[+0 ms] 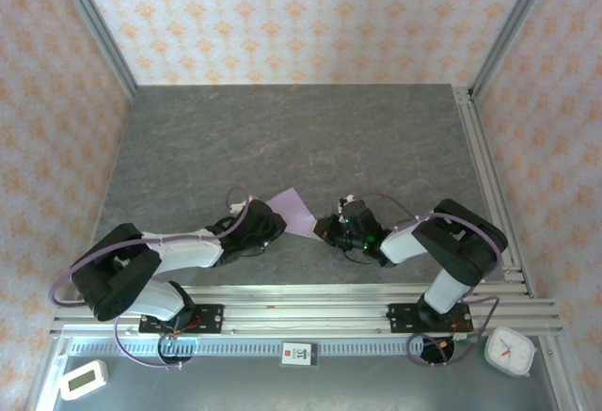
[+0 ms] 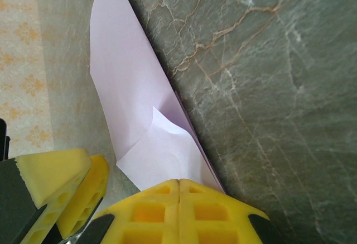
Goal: Fold a paper plane with a square sheet of paper (pick it up from the middle)
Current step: Third fold the triangle at the center of the table, then fourth fold the wing at the center of the table.
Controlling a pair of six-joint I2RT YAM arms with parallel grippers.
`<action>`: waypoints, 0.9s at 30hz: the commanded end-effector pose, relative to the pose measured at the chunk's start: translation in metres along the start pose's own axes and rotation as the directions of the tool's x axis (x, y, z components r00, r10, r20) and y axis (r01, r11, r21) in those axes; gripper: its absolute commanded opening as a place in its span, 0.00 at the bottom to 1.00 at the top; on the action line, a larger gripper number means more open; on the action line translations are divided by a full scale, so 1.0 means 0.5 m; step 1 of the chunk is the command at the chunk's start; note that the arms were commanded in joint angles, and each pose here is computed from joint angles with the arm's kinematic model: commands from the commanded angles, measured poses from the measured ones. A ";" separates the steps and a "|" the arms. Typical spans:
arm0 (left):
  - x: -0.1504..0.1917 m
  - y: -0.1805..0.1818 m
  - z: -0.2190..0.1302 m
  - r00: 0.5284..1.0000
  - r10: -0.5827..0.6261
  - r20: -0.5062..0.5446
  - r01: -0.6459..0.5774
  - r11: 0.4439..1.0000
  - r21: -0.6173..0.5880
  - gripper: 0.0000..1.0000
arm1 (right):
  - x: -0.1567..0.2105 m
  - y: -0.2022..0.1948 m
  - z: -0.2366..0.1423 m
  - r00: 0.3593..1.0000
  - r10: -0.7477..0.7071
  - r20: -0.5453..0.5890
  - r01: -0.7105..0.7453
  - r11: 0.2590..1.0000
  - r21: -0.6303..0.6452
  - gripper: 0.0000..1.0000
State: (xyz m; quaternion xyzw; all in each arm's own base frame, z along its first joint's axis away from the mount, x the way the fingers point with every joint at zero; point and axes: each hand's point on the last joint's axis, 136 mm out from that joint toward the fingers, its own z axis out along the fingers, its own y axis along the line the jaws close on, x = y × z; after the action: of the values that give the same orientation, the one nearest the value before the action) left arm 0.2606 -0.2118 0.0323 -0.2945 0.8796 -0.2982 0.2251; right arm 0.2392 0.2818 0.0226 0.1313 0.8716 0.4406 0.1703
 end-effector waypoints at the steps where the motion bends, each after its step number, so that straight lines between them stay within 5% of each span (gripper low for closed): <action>1: -0.012 -0.005 0.005 1.000 -0.002 0.030 0.003 0.999 -0.033 0.30 | 0.019 -0.053 0.007 0.999 0.020 -0.029 -0.017 0.995 0.101 0.00; 27: 0.001 0.002 0.024 0.999 -0.003 0.039 0.006 0.997 -0.079 0.26 | 0.017 -0.054 0.008 1.000 0.016 -0.027 -0.013 0.994 0.107 0.00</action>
State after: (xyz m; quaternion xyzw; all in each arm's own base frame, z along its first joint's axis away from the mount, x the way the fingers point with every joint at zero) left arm 0.2613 -0.2135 0.0220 -0.3099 0.8863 -0.2627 0.2224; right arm 0.2396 0.2828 0.0227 0.1305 0.8716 0.4413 0.1692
